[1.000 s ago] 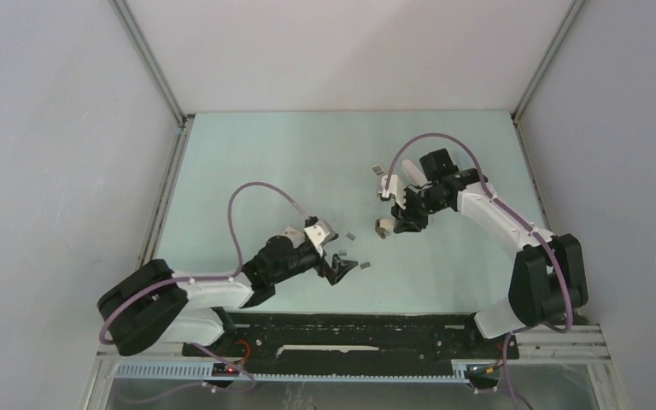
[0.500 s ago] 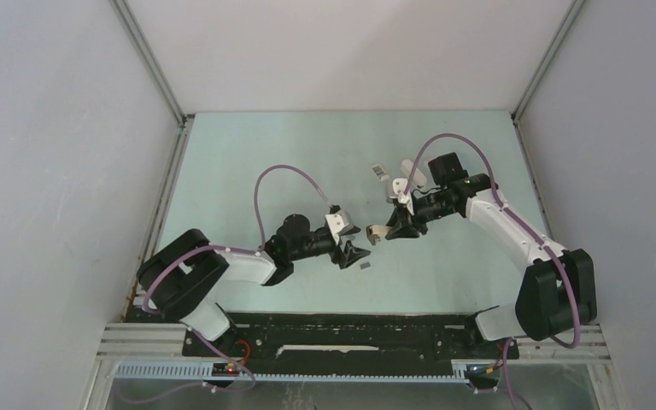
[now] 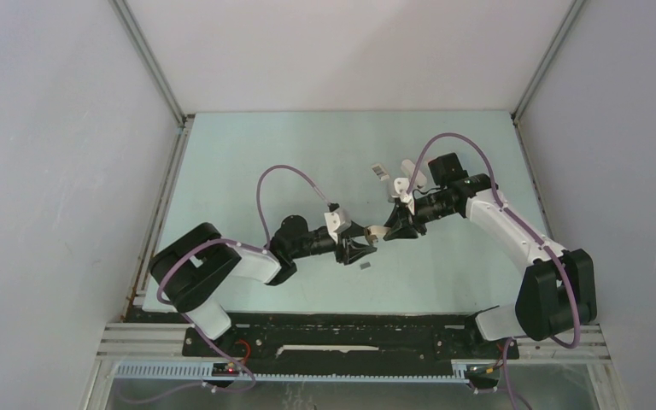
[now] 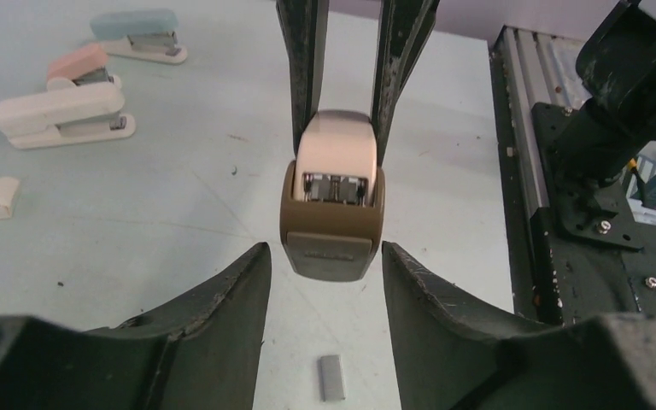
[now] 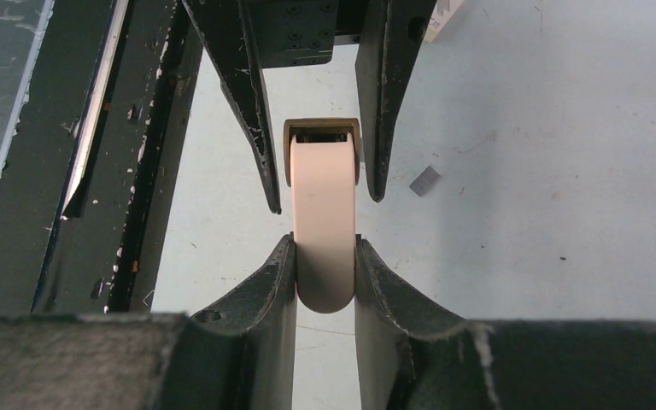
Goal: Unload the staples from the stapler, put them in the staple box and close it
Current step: Unload the staple at the center of the board.
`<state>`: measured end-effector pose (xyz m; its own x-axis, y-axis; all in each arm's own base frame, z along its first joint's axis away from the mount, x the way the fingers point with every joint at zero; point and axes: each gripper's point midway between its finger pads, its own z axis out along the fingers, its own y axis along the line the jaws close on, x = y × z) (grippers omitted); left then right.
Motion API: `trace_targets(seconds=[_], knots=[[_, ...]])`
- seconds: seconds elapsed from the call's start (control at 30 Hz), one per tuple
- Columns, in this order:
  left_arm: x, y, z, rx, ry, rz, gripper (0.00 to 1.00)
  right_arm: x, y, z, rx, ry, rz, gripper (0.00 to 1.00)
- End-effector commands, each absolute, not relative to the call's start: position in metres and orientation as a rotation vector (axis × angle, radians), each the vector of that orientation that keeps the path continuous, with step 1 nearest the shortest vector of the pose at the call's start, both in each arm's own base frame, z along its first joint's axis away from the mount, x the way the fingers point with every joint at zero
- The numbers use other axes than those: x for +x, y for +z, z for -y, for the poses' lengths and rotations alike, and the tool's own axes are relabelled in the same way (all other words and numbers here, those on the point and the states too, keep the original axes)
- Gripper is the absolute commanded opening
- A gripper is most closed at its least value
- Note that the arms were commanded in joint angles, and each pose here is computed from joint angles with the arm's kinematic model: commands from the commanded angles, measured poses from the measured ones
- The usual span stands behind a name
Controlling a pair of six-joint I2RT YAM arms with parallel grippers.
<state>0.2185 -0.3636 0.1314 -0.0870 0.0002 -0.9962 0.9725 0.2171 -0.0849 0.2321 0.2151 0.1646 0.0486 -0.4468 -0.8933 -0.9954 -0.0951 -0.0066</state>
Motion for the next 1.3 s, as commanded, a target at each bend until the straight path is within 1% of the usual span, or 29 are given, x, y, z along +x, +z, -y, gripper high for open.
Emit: trace_targets(seconds=[0.0,0.07,0.13,0.37,0.43,0.5,0.63,0.73,0.97,1.07,1.27], knots=[[0.222,0.165,0.37,0.965,-1.122,-1.238,0.55,0.228,0.175,-0.218,-1.61,1.034,-1.428,0.0],[0.223,0.166,0.37,0.963,-1.121,-1.237,0.53,0.228,0.175,-0.218,-1.608,1.038,-1.431,0.0],[0.223,0.165,0.37,0.962,-1.12,-1.239,0.48,0.229,0.175,-0.218,-1.606,1.037,-1.431,0.0],[0.226,0.156,0.362,0.961,-1.102,-1.277,0.15,0.237,0.169,-0.21,-1.59,1.004,-1.471,0.0],[0.232,0.151,0.358,0.962,-1.092,-1.313,0.08,0.244,0.16,-0.205,-1.599,0.962,-1.517,0.0],[0.241,0.145,0.355,0.977,-1.085,-1.374,0.03,0.257,0.144,-0.197,-1.606,0.887,-1.602,0.0],[0.248,0.114,0.348,1.103,-1.064,-1.574,0.01,0.279,0.115,-0.181,-1.577,0.78,-1.776,0.0],[0.255,0.1,0.342,1.221,-0.99,-1.688,0.0,0.287,0.099,-0.171,-1.58,0.724,-1.857,0.0],[0.288,0.097,0.332,1.336,-0.76,-1.836,0.0,0.299,0.082,-0.157,-1.542,0.673,-1.972,0.0],[0.29,0.098,0.335,1.361,-0.764,-1.863,0.0,0.298,0.084,-0.159,-1.518,0.713,-1.978,0.0],[0.288,0.101,0.352,1.309,-0.888,-1.883,0.01,0.289,0.094,-0.173,-1.484,0.854,-1.947,0.0]])
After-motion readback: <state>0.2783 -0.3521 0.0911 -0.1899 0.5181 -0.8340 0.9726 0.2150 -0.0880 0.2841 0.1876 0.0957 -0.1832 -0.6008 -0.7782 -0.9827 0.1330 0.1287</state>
